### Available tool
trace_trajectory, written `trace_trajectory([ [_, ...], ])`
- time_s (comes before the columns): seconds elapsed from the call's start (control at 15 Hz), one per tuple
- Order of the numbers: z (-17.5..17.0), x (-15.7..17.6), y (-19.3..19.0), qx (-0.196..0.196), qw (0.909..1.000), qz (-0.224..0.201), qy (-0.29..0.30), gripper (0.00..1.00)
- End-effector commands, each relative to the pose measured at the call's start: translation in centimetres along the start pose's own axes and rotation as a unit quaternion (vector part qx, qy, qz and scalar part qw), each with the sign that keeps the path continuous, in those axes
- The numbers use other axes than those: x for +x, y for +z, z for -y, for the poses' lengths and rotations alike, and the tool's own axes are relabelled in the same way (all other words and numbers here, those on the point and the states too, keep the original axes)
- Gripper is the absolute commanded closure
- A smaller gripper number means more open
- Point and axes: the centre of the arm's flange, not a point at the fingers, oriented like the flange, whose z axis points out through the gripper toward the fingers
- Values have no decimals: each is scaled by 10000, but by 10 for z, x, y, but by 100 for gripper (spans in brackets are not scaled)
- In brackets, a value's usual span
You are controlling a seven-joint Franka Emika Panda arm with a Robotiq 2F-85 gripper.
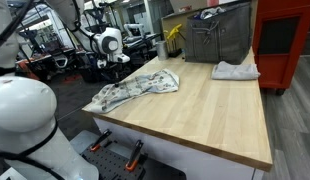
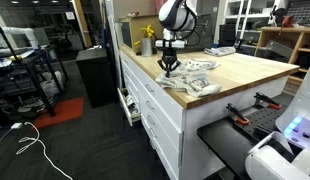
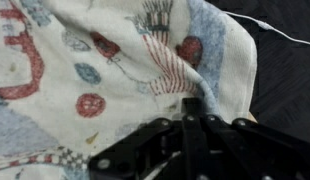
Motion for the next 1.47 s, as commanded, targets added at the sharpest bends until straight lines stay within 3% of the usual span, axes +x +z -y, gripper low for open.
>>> trace_trajectory([
  [0.0,-31,-3,-42,223,9991,-347,101,100],
  [0.27,-50,24,-75,216,9956,-839,354,100],
  [0.53,-71,79,-80,142,9879,-1304,822,100],
  [0.87,-111,151,-74,-51,9662,-1949,1689,100],
  [1.07,-133,190,-61,-190,9538,-2052,2187,100],
  [1.4,-143,219,-35,-249,9385,-2234,2622,100],
])
